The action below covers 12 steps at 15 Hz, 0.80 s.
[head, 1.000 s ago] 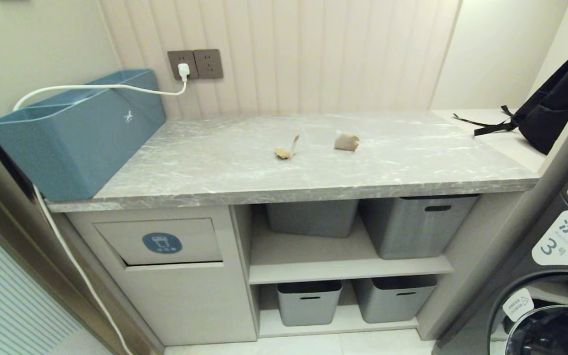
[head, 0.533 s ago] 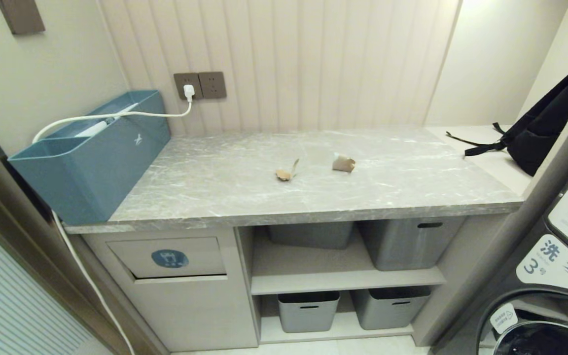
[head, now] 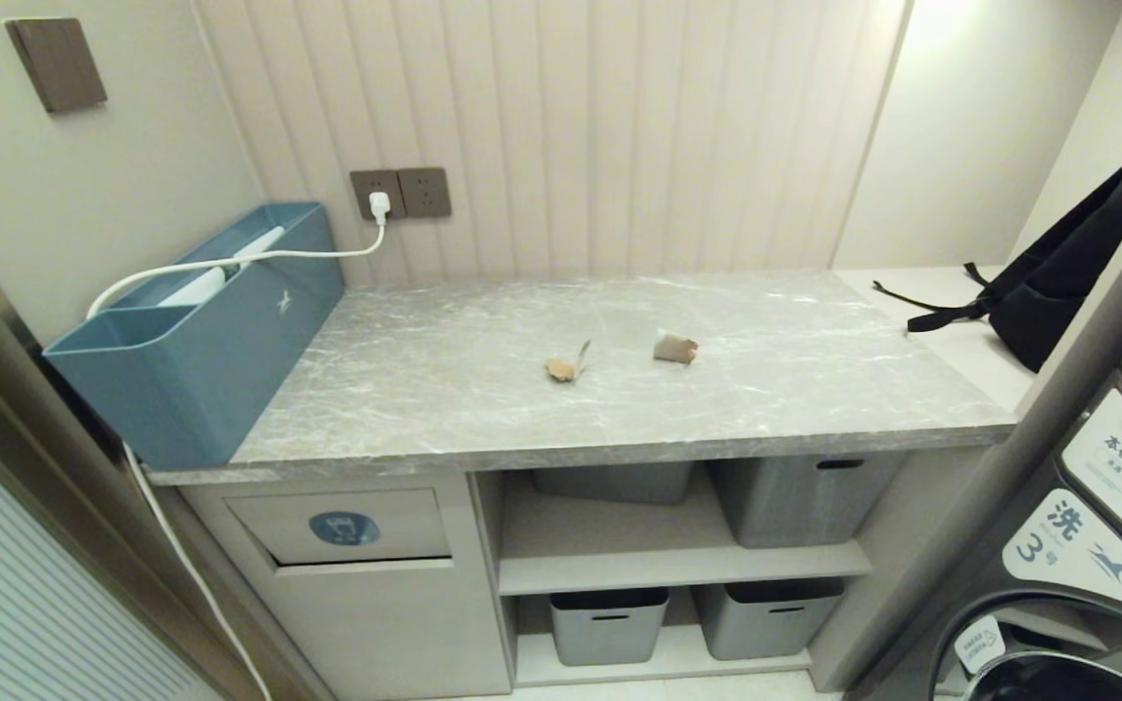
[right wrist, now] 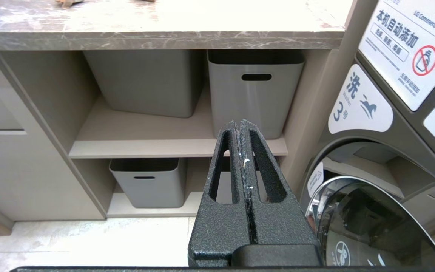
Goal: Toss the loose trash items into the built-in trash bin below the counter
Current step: Pick up the garbage
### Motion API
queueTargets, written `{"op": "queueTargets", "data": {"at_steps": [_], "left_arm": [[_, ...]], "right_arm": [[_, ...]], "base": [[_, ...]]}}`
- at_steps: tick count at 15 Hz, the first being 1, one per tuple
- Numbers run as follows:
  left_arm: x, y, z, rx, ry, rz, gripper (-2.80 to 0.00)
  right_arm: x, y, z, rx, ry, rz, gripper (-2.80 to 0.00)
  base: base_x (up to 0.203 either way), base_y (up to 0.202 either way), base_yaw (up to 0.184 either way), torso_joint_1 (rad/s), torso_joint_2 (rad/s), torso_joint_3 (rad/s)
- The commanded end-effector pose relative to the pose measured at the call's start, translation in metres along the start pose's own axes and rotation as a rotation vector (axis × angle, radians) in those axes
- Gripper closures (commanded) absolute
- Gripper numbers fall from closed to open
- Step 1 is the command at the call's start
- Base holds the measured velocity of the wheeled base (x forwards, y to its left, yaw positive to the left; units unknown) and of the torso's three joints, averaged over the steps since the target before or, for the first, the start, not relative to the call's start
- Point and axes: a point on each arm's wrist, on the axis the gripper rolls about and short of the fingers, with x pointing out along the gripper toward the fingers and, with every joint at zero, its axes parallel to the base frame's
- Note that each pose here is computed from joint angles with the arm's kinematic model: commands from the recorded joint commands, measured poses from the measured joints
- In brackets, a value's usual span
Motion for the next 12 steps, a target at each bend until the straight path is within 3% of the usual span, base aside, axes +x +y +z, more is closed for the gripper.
{"op": "queueTargets", "data": {"at_steps": [1,4,7,9,12], "left_arm": [[0.021,0.002,0.028,-0.016,0.111,-0.083,0.00],[0.077,0.004,0.069,-0.055,0.262,-0.259,0.00],[0.167,-0.003,0.093,-0.063,0.361,-0.385,0.00],[0.230,-0.029,0.100,-0.047,0.389,-0.465,0.00],[0.311,-0.089,0.094,-0.029,0.393,-0.552,0.00]], "right_arm": [[0.000,0.000,0.000,-0.001,0.001,0.001,0.00],[0.000,0.000,0.000,-0.001,0.001,0.001,0.00],[0.000,0.000,0.000,-0.001,0.001,0.001,0.00],[0.000,0.000,0.000,-0.001,0.001,0.001,0.00],[0.000,0.000,0.000,-0.001,0.001,0.001,0.00]], "base": [[0.000,0.000,0.000,0.000,0.00,0.000],[0.000,0.000,0.000,0.000,0.00,0.000],[0.000,0.000,0.000,0.000,0.00,0.000],[0.000,0.000,0.000,0.000,0.00,0.000],[0.000,0.000,0.000,0.000,0.00,0.000]]}}
